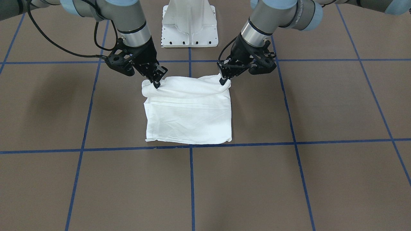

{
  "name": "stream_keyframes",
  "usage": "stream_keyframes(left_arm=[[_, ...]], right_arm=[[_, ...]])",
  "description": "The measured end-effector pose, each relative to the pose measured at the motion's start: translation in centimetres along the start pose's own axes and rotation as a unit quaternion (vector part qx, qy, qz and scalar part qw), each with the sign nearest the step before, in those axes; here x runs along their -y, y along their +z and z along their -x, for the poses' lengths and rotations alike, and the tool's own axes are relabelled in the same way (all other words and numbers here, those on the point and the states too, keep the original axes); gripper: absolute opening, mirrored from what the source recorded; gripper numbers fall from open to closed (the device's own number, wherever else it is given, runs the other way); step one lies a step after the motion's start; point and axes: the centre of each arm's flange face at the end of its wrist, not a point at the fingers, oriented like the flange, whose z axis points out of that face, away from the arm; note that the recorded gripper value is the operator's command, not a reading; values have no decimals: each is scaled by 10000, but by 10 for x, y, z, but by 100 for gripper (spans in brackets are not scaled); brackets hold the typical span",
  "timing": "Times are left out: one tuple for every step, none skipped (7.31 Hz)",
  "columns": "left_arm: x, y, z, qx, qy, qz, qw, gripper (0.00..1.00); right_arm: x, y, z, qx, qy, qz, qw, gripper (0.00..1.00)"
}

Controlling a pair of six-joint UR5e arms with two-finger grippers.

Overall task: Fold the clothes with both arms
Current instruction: 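Lift the near edge with both grippers and fold it away from the robot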

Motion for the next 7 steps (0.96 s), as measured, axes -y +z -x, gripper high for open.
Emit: stream_keyframes(left_arm=[[10, 9, -6, -44, -10, -47, 10000, 0], [19, 20, -11, -67, -22, -81, 9999, 0], [30, 32, -12, -57, -47, -122, 9999, 0], [40, 41, -12, -19, -86, -170, 9998, 0], [48, 50, -13, 8, -117, -206, 9997, 0], [54, 60, -15, -1, -125, -225, 9997, 0], [58, 66, -15, -27, -119, -232, 9997, 0]], right_arm=[[10, 5, 14, -61, 85, 24, 9999, 0], [17, 12, 23, -131, 143, 37, 9998, 0], [24, 22, 28, -163, 183, 34, 9997, 0], [32, 36, 32, -152, 218, 37, 9996, 0], [39, 45, 33, -149, 254, 68, 9995, 0], [44, 46, 34, -143, 288, 129, 9994, 0], [48, 46, 35, -143, 307, 168, 9993, 0]])
